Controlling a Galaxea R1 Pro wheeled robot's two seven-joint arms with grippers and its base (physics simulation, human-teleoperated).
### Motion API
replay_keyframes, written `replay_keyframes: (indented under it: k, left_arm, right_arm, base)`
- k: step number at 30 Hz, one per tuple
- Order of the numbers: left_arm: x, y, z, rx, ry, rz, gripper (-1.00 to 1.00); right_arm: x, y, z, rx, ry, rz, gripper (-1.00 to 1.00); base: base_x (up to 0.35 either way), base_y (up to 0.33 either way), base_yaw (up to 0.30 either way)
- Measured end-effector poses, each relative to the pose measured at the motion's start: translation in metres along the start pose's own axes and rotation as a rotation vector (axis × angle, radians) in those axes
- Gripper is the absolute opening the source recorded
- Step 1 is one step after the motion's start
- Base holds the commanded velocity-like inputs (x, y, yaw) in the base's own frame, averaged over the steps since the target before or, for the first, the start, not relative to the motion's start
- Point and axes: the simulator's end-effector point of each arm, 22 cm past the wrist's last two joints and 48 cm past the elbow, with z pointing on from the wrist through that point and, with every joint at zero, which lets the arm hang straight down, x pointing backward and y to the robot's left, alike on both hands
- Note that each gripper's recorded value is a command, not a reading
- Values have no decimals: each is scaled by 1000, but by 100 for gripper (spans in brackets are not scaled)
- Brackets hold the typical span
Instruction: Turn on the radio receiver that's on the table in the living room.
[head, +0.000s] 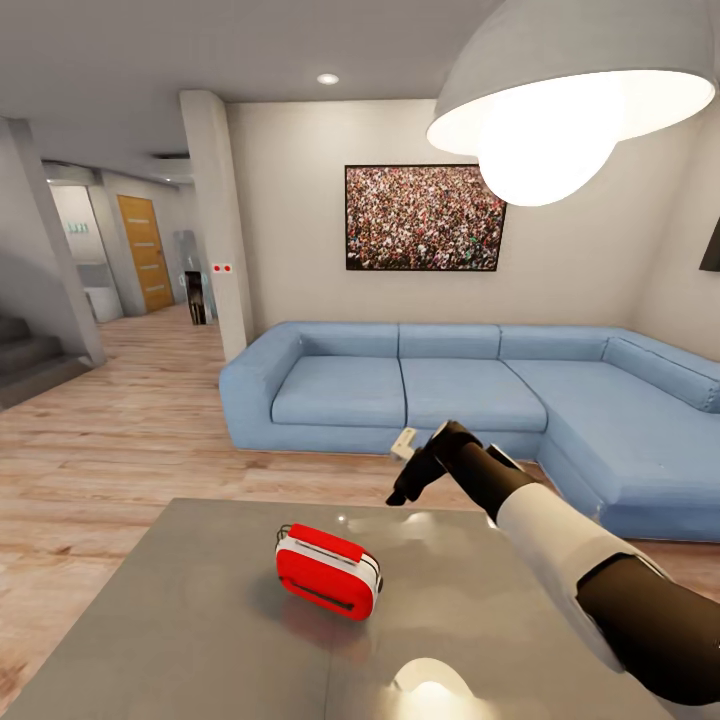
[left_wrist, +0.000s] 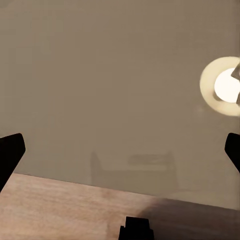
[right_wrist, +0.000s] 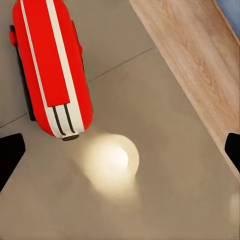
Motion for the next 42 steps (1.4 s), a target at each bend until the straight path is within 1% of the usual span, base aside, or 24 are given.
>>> replay_keyframes:
  k: [7, 19, 34, 42]
  left_arm:
    - [0, 1, 0, -1, 0, 1, 100]
    - [0, 2, 0, -3, 1, 0, 100]
    - [0, 0, 0, 0, 1, 0, 100]
    - [0, 0, 0, 0, 1, 0, 100]
  right_arm:
    - [0, 2, 1, -2, 2, -1, 100]
    - [-1, 2, 1, -3, -1, -2, 100]
    - [0, 2, 1, -4, -1, -2, 100]
    - [-1, 2, 1, -3, -1, -2, 100]
  base:
    - [0, 50, 0]
    - [0, 237, 0]
    - [0, 24, 0]
    - [0, 190, 0]
